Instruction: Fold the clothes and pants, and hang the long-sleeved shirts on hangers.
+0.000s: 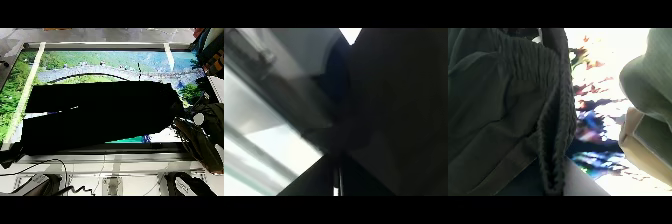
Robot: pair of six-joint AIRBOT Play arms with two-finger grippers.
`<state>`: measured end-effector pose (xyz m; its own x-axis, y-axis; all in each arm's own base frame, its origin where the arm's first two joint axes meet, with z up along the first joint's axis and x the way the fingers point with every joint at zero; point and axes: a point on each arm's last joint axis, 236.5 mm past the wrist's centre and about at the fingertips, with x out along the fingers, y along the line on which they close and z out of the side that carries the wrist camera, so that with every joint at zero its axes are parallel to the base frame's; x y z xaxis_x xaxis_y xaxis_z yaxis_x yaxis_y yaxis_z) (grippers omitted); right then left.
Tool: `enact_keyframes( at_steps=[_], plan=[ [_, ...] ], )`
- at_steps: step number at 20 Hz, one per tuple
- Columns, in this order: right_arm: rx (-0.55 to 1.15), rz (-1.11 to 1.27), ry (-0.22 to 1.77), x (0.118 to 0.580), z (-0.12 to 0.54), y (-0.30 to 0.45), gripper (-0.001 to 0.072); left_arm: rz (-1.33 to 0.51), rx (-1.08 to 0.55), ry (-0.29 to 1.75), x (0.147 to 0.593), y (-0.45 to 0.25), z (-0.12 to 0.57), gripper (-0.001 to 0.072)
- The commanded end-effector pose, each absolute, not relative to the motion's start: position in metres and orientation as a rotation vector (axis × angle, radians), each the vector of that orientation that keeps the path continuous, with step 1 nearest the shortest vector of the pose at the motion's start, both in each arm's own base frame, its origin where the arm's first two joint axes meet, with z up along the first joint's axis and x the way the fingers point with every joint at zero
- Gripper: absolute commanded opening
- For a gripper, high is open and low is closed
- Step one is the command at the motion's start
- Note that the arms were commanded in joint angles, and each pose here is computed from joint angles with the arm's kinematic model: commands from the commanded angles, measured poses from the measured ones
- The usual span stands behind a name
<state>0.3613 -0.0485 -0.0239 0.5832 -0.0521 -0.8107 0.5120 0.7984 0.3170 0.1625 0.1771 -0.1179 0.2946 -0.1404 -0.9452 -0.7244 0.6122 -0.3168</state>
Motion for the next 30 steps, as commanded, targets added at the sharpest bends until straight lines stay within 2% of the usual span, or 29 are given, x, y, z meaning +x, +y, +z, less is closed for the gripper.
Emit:
enact_keyframes(
  at_steps=[1,4,7,10,13,18,22,25,30],
  plan=[
    [0.568,-0.351,0.918,0.355,-0.022,-0.047,0.0022,0.456,-0.873,1.079,0.198,0.194,-0.103,0.0009],
    [0.564,-0.342,0.898,0.347,-0.005,-0.045,0.0022,0.431,-0.899,0.824,0.252,0.229,-0.044,0.0008],
    [0.506,-0.316,0.932,0.325,0.01,-0.041,0.0022,0.432,-0.832,0.703,0.275,0.261,0.007,0.0008],
    [0.456,-0.324,1.029,0.288,0.013,-0.039,0.0021,0.441,-0.794,0.698,0.276,0.27,0.017,0.0008],
    [0.407,-0.361,1.092,0.251,0.022,-0.044,0.0022,0.471,-0.717,0.796,0.257,0.273,0.001,0.0008],
    [0.445,-0.384,1.013,0.222,0.053,-0.042,0.0022,0.495,-0.695,0.752,0.267,0.282,0.006,0.0008],
    [0.527,-0.389,0.889,0.247,0.067,-0.042,0.0022,0.531,-0.654,0.61,0.314,0.29,0.029,0.0004],
    [0.582,-0.387,0.812,0.285,0.065,-0.046,0.0022,0.459,-0.607,0.575,0.371,0.275,0.047,0.0004],
    [0.776,-0.453,0.732,0.346,0.034,-0.055,0.0022,0.354,-0.577,0.51,0.471,0.257,0.07,0.0004]
  ],
)
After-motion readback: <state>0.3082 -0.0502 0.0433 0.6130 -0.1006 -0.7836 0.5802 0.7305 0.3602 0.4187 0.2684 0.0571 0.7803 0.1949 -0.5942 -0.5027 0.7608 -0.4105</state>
